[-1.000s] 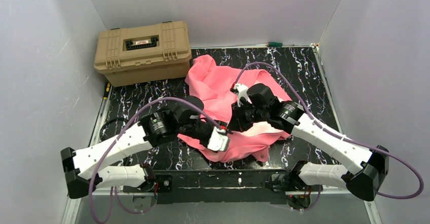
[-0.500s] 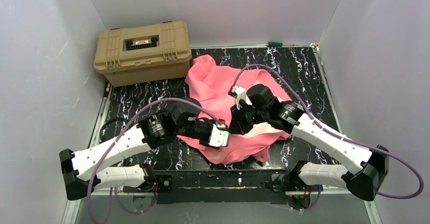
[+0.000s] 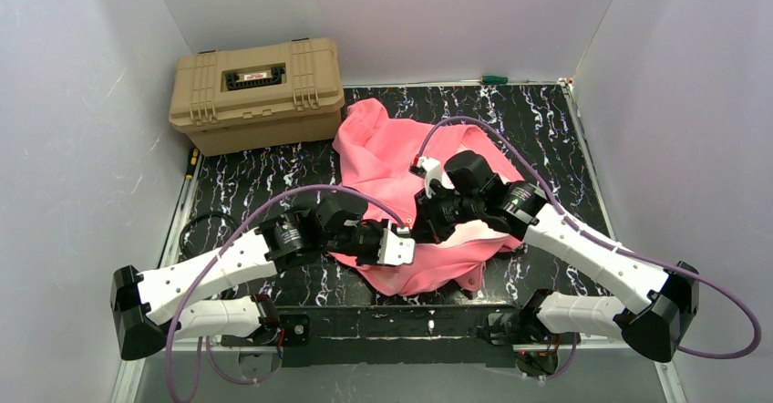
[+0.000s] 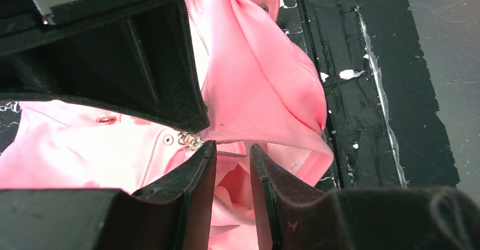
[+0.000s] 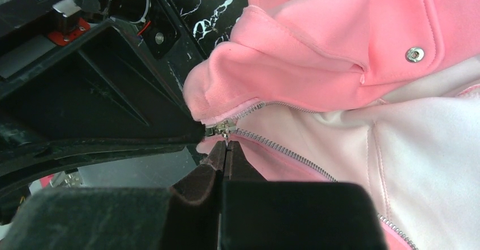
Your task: Zip up the jacket
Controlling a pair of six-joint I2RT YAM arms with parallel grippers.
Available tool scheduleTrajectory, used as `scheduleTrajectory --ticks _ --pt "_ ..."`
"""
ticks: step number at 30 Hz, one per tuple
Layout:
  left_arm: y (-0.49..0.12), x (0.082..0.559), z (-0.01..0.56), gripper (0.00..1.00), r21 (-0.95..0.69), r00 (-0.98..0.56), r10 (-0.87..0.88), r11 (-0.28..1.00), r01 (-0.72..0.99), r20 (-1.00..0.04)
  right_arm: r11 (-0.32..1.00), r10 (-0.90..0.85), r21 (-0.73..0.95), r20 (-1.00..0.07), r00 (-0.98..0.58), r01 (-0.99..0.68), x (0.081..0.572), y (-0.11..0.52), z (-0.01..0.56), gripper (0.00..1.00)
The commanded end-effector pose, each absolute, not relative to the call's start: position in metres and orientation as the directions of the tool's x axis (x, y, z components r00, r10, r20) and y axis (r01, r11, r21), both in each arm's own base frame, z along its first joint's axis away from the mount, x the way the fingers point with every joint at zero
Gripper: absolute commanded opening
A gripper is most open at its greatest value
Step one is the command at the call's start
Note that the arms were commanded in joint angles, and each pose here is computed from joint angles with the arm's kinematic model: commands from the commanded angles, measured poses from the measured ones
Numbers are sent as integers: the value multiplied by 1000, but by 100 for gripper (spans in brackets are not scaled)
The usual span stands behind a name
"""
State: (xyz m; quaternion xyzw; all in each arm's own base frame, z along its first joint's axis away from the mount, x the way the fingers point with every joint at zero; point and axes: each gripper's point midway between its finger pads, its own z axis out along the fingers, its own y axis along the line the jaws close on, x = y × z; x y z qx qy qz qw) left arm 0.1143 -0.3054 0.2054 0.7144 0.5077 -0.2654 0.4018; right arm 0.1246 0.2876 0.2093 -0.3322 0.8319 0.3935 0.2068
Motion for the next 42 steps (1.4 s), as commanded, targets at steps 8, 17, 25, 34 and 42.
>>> scheduleTrajectory --ticks 8,17,25,34,42 --pt "-309 97 256 25 318 362 380 -176 932 -851 452 -384 520 -620 -684 -725 121 284 211 1" --pt "-303 108 226 25 224 245 475 -102 969 -845 418 -332 538 -660 -674 -732 115 283 221 1" --pt "-316 124 206 37 83 90 515 -36 996 -852 362 -345 583 -642 -685 -728 100 283 222 1" --pt "-314 117 199 32 16 79 511 -127 992 -856 339 -385 613 -602 -699 -714 83 273 204 53" --pt "-303 112 203 6 234 318 422 -240 942 -849 404 -367 405 -749 -551 -820 120 258 233 85"
